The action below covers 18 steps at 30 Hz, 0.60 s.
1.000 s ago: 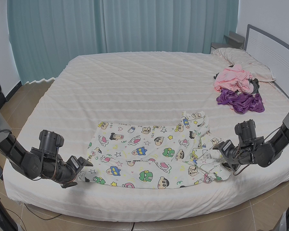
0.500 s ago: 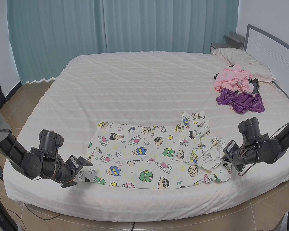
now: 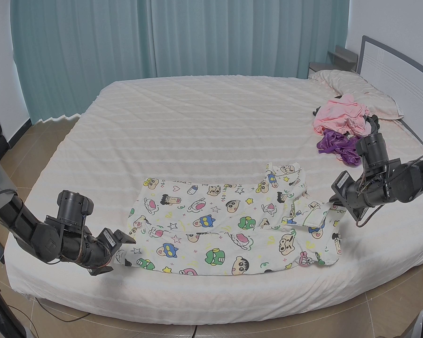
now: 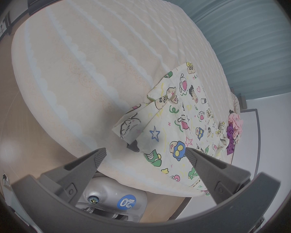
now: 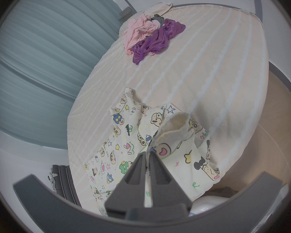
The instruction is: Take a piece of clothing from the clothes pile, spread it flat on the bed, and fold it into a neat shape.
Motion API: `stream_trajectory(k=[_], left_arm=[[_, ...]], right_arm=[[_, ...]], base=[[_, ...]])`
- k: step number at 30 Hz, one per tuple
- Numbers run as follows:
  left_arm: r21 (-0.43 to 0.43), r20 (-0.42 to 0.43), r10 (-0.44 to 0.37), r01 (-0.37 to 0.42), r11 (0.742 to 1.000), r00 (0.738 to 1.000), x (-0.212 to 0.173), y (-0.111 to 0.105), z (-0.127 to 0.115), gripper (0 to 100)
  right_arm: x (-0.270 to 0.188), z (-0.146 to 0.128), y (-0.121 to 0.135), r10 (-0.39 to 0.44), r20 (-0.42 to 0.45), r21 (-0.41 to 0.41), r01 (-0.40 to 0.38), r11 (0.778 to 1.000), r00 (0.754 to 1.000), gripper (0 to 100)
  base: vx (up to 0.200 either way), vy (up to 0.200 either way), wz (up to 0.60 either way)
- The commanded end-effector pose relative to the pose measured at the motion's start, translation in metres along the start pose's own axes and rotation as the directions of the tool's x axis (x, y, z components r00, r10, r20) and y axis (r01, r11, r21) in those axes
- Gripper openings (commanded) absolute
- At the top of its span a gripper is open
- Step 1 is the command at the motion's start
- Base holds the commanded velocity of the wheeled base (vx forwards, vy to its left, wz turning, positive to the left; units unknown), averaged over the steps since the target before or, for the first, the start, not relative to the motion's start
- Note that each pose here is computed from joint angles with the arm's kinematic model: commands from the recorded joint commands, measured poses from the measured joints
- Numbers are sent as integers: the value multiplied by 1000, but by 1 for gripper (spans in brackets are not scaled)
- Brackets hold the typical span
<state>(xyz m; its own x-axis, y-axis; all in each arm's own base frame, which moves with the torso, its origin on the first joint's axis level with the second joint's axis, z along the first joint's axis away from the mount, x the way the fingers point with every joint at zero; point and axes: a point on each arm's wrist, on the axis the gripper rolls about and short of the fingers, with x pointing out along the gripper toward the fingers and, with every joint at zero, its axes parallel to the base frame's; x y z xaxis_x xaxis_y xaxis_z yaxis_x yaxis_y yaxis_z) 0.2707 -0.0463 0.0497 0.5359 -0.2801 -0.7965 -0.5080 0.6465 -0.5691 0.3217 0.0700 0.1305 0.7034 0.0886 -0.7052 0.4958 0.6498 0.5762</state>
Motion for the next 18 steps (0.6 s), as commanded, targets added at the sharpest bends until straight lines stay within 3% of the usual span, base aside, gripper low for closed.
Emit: stream_trajectory(k=[1, 18], left_arm=[[-1, -1, 1, -1, 1000, 1000, 0, 0, 0, 100], [14, -12, -4, 4, 1000, 1000, -1, 1, -5, 100]], right_arm=[[-6, 8, 12, 26, 15, -9, -26, 1000, 1000, 0], [-62, 0, 16, 22, -19, -144, -25, 989, 1000, 0]], base=[[0, 0, 0], [0, 0, 0]])
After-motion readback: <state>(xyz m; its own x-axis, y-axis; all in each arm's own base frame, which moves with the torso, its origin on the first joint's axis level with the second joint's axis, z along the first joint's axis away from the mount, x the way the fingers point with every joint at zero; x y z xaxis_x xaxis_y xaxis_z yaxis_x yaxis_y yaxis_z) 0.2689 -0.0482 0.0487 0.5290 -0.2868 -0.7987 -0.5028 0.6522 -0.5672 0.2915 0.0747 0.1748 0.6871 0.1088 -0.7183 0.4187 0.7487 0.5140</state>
